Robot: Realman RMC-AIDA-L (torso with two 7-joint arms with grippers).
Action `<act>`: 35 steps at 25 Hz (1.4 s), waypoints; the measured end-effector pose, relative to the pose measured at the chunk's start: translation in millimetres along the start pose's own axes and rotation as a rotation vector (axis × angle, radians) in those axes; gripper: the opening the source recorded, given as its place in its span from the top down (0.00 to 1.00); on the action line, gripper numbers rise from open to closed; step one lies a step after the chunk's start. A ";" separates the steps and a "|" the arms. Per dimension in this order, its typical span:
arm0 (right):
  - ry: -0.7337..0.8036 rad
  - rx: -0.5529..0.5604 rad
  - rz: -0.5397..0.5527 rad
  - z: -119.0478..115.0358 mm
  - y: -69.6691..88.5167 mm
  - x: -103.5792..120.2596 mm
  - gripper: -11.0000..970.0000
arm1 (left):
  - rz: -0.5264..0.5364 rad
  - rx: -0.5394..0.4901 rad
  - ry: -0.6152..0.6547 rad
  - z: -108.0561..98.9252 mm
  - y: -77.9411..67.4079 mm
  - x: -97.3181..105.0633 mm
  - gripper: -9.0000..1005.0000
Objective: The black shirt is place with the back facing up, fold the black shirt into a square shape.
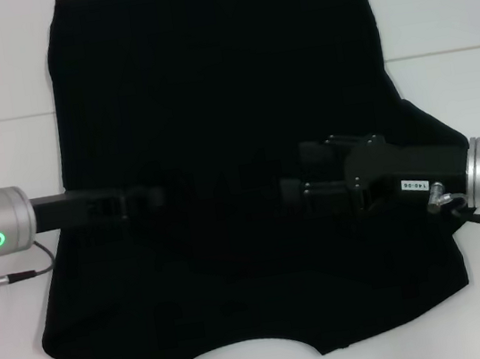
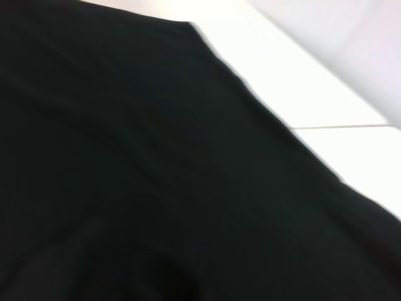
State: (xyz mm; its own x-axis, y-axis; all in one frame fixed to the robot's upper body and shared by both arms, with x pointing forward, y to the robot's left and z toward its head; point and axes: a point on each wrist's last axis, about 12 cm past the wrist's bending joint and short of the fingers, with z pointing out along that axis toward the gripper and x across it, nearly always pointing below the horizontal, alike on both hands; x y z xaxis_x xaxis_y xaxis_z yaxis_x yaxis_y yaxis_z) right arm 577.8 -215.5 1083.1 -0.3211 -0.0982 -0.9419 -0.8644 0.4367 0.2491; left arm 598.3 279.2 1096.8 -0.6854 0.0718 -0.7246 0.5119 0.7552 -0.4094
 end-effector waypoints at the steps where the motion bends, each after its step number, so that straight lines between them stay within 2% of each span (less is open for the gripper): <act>1: -0.001 0.001 0.000 -0.2 -0.2 -0.2 0.14 | 0.009 0.039 0.003 1.1 -5.1 0.6 0.79; 5: -0.023 0.033 0.018 -5.7 -6.0 -3.9 0.14 | 0.008 0.084 -0.012 1.6 -10.9 -0.5 0.69; 8: -0.028 0.097 0.092 -15.6 -18.0 -8.1 0.14 | 0.029 0.165 -0.043 -2.7 -17.3 1.6 0.59; 10: -0.003 0.164 0.175 -25.4 -30.8 -11.5 0.14 | 0.085 0.257 -0.076 -7.7 -25.7 5.3 0.51; 12: 0.049 0.235 0.265 -36.5 -44.1 -13.7 0.14 | 0.189 0.373 -0.123 -12.2 -37.5 12.8 0.43; 15: 0.134 0.322 0.388 -55.5 -60.8 -20.3 0.14 | 0.308 0.480 -0.164 -12.8 -49.1 23.3 0.31; 18: 0.164 0.360 0.429 -63.8 -66.4 -27.2 0.14 | 0.398 0.533 -0.183 -10.7 -56.4 31.7 0.20; 22: 0.222 0.439 0.493 -76.7 -72.8 -35.3 0.14 | 0.480 0.548 -0.172 -4.8 -61.5 39.7 0.06; 28: 0.310 0.551 0.568 -88.9 -80.6 -37.8 0.14 | 0.560 0.535 -0.100 7.1 -64.9 46.6 0.06; 35: 0.361 0.620 0.618 -95.0 -84.4 -31.3 0.14 | 0.574 0.520 -0.078 12.6 -65.9 48.1 0.06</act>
State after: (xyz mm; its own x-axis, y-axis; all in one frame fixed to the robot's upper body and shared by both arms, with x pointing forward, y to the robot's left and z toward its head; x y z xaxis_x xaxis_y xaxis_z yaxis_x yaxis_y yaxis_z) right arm 624.1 -334.2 1112.9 -0.8431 0.0840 -0.5311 -0.1751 0.8910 0.4189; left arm 538.2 224.7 1082.0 -0.2107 0.2984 -0.9309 0.9660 0.2098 -0.1514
